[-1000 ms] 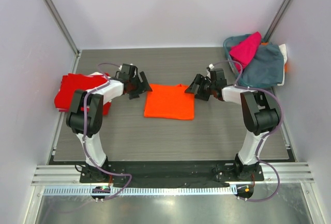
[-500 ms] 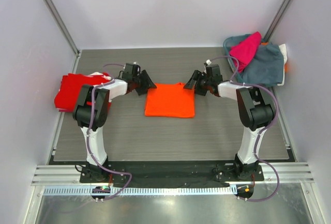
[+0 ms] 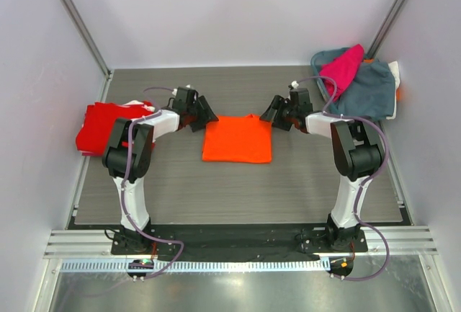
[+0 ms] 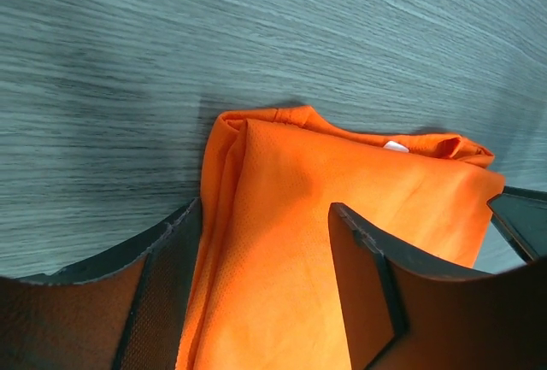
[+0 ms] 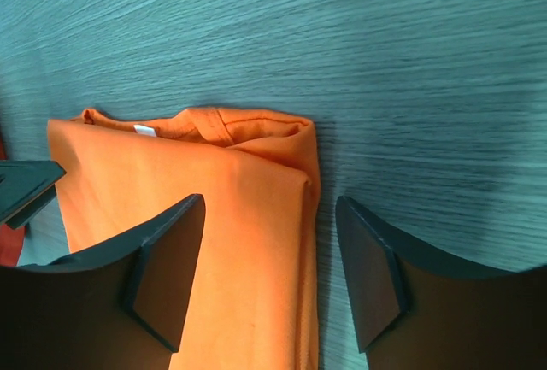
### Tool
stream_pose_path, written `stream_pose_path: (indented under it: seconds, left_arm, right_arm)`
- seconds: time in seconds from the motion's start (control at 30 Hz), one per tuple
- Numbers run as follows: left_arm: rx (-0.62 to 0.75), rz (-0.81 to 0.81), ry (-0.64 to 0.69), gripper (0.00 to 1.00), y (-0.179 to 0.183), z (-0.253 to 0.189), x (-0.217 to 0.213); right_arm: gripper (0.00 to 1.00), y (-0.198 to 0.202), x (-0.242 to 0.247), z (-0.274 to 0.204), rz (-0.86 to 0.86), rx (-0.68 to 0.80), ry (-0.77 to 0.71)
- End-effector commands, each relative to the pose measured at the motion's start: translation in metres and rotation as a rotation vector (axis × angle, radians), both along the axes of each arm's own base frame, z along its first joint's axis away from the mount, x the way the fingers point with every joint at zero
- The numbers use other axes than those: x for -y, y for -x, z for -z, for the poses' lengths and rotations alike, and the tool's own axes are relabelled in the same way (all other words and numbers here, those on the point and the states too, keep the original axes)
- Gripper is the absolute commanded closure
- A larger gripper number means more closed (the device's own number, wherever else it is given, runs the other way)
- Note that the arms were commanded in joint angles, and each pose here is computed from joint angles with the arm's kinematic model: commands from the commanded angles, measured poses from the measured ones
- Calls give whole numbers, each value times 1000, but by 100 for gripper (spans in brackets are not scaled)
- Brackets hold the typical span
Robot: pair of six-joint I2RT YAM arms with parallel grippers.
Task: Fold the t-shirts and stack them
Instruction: Neatly place the folded tshirt to the corner
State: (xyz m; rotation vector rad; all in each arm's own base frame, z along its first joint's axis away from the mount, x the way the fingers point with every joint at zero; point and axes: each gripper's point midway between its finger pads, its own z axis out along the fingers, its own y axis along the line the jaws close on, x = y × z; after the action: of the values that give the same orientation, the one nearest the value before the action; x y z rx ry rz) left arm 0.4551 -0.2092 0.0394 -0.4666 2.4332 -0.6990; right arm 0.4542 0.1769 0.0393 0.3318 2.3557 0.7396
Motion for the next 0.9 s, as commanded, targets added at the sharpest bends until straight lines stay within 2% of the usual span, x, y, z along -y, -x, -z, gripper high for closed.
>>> stream_pose_path:
  seconds: [0.0,0.13,0.4,0.43,0.5,0.53,0.6,0.7,0.87]
  left_arm:
    - [-82,-22,-88,39,11,26,-16]
    - [-84,-13,-75,56,8,30,-9]
    - [-92,-47,-59,66,-3,43,-4]
    - [-92,-55,-60,65,-3,44,-5]
    - [-93,-67,-69,65,-1,44,-8]
    - [-90,-77,-84,65,-1,44,-12]
    - [-82,-81,-93,66,2,40,-15]
    - [-86,-90,-116,66,7,41,-20]
    - [-79,-100,-120,66,10,37,-23]
  right_arm:
    - [33,27,15,51,8,-159,90]
    - [39,24,6,60,-15,-172,91]
    - [49,14,-17,57,-72,-169,42]
    - [49,15,-18,57,-72,-170,44]
    - [40,15,-12,56,-45,-167,70]
    - [31,15,-9,56,-33,-167,82]
    - [26,16,1,54,1,-168,107]
    - [25,22,8,53,11,-177,102]
    - [32,35,9,55,-4,-185,98]
